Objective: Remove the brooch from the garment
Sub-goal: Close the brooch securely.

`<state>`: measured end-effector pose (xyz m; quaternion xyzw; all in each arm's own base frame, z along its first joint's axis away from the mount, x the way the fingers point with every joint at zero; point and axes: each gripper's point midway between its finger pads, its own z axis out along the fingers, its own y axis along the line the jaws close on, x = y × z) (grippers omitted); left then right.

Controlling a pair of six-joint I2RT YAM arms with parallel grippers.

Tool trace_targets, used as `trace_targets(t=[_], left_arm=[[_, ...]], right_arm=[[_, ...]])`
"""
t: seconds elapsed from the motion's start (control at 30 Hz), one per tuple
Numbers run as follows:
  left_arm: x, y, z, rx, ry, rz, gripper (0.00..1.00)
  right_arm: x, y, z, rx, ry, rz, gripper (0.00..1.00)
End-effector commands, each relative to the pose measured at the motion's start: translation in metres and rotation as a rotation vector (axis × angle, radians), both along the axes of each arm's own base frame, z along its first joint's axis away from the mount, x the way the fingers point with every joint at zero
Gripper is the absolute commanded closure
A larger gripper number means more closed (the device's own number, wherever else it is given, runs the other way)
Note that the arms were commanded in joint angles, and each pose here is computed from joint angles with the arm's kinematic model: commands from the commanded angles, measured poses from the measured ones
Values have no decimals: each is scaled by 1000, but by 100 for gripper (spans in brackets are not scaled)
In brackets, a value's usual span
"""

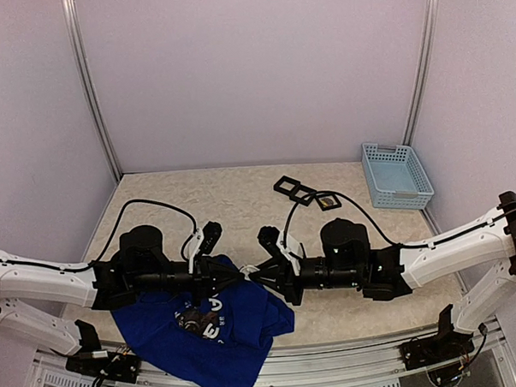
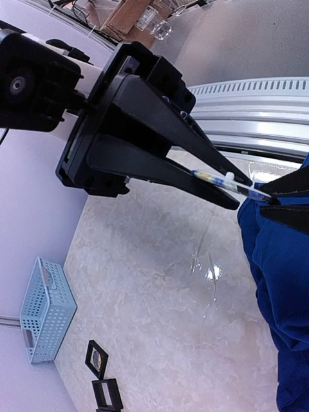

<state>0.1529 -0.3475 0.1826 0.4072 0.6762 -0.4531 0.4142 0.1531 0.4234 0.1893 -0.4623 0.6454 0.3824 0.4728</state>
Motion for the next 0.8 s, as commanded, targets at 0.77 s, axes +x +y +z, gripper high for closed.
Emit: trace_targets(t=[0.77], left_arm=[[-9,0,-16,62,68,-32,100]], right_arm=[[24,-26,5,20,-25,-64,69]])
